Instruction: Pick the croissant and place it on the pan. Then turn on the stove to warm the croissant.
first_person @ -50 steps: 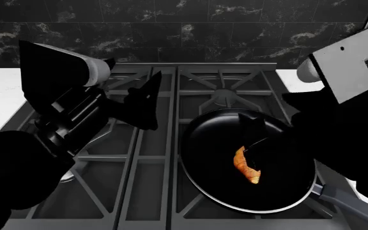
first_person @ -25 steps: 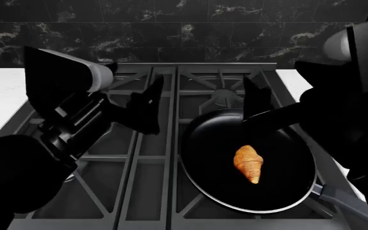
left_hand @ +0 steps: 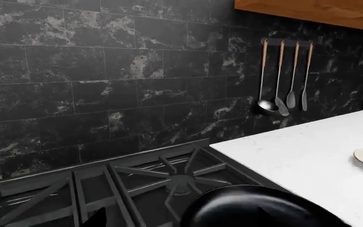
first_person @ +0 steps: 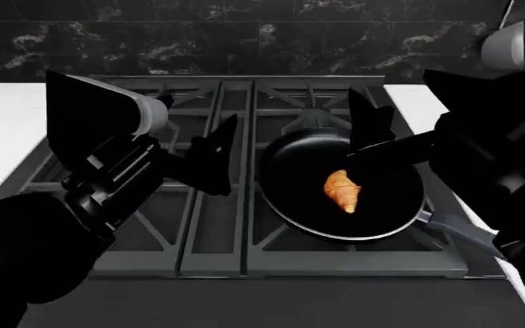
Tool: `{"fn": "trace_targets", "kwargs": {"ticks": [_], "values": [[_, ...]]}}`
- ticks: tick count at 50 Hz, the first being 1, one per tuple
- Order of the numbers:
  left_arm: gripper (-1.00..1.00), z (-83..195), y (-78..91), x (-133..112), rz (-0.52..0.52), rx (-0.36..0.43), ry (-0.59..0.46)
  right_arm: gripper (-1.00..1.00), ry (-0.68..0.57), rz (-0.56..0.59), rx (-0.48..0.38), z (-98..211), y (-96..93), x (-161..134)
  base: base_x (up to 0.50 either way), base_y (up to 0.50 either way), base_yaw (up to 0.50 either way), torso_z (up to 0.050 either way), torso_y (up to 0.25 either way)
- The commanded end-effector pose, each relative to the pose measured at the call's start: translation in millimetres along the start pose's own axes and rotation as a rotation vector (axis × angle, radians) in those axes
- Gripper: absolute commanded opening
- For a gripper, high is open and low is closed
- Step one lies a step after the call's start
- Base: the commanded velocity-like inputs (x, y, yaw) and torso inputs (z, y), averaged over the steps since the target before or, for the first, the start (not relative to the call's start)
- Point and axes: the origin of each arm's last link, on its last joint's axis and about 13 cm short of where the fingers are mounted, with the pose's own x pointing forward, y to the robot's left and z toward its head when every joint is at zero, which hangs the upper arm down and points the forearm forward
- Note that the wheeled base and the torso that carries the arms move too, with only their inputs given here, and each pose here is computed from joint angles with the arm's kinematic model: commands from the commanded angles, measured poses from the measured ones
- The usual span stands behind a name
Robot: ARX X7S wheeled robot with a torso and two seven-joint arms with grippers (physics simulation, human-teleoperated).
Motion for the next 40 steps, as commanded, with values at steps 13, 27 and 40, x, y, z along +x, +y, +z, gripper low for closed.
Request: {"fn": "trace_targets", "kwargs": {"ticks": [13,27,40], "values": [[1.0,-0.6,-0.8,-0.6,0.001,-0.003,0.004,1.0,-0.013,0.002,0.018,-1.5,0.0,-2.1,-0.5,0.0,0.0,0.0,0.0],[1.0,-4.6,-0.8,0.8,0.004,-0.027,-0.001,1.0,-0.015,0.0,0.025,-3.0,-1.1,-0.7,-0.35,0.0,0.0,0.0,0.0],[1.0,-5.6,-7.4,-5.1,-0.009,-0.136,-0.123,1.0,-0.035,-0.011,0.018,-5.7,-1.6,-4.3,0.0,0.0,0.0,0.0,0.0]]}}
